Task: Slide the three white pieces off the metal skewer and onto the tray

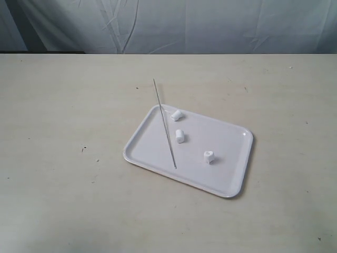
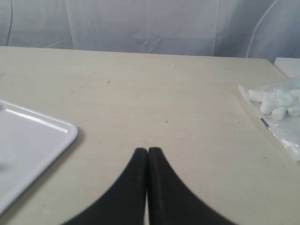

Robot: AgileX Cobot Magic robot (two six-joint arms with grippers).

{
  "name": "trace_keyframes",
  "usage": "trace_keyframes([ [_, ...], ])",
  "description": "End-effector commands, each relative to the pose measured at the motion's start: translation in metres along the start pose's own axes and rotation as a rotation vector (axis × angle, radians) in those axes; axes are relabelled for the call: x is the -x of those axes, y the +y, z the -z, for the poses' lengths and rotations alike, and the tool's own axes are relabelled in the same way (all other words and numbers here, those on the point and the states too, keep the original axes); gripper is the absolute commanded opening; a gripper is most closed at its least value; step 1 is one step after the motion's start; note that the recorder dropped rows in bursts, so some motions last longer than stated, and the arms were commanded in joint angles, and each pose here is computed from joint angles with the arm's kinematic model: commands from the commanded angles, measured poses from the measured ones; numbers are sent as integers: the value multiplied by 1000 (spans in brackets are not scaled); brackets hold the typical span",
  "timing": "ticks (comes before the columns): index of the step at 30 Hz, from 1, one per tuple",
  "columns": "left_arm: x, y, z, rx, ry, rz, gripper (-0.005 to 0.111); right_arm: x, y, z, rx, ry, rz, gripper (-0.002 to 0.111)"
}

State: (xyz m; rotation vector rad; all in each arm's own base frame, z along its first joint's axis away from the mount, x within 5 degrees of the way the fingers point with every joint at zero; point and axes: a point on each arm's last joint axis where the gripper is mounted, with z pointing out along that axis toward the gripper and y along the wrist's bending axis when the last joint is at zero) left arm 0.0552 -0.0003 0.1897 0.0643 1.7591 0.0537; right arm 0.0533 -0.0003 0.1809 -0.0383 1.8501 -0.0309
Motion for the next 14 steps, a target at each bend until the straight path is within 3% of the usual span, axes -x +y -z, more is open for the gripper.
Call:
trace_keyframes([
  [1, 0, 1, 0, 12, -15, -14, 0, 0, 0, 0, -6, -8, -4, -1],
  [14, 0, 1, 0, 12, -15, -14, 0, 0, 0, 0, -6, -8, -4, -1],
])
